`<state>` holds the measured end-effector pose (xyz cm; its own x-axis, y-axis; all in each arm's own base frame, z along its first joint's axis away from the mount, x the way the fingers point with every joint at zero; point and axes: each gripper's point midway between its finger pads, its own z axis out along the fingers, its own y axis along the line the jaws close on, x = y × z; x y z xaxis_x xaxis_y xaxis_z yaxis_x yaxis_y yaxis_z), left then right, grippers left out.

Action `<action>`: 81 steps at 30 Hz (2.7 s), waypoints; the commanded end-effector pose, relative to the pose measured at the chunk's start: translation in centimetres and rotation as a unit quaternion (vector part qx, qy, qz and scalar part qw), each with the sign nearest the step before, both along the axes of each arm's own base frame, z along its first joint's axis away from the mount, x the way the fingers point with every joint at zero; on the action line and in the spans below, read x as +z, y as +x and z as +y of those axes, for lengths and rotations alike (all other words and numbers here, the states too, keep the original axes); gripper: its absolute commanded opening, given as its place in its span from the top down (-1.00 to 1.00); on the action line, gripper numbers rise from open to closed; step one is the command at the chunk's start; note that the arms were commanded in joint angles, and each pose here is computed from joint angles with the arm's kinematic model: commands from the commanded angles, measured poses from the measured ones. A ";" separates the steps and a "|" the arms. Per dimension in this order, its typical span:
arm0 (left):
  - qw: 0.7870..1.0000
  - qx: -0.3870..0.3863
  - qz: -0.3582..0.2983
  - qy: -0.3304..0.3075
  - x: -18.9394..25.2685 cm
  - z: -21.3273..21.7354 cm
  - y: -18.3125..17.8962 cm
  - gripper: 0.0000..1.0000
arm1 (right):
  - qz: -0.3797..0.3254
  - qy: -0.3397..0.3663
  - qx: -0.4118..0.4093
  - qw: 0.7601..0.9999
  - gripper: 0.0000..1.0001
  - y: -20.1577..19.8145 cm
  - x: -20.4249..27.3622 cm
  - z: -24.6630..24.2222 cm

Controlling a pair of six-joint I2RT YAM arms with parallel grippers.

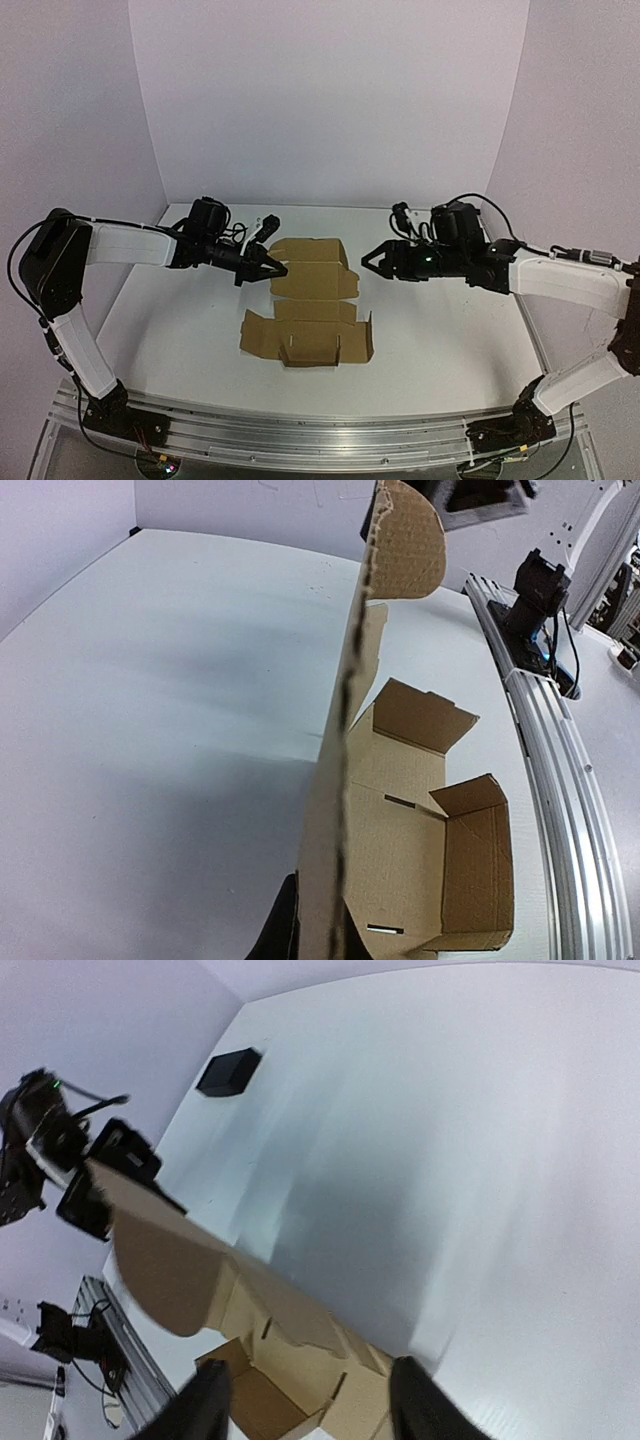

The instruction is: Fold the paper box

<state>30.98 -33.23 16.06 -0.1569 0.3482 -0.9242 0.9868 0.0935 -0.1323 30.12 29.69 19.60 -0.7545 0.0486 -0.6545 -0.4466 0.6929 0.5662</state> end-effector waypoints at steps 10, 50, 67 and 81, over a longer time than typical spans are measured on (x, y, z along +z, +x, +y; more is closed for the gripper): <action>0.995 -0.031 -0.096 -0.014 1.5 -0.2 -0.7 1.00 | 0.237 0.036 0.110 0.965 1.00 2.5 -10.3 2.9; 0.998 0.052 0.043 0.002 0.7 -0.4 1.4 1.00 | 0.338 -0.014 0.023 0.941 1.00 1.8 -16.5 4.2; 0.995 0.093 0.028 0.018 0.2 0.1 2.9 1.00 | 0.371 0.014 0.046 0.927 1.00 -0.3 -14.5 5.6; 0.994 0.103 0.042 0.008 1.1 -0.2 3.1 1.00 | 0.408 0.027 0.078 0.909 1.00 -1.3 -15.2 8.1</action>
<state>33.00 -32.61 14.40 -0.3328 0.3610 -0.8711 0.9272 0.2938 -0.2325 29.07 36.97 3.73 -0.9936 -0.0677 0.0901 0.0251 0.6470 0.7621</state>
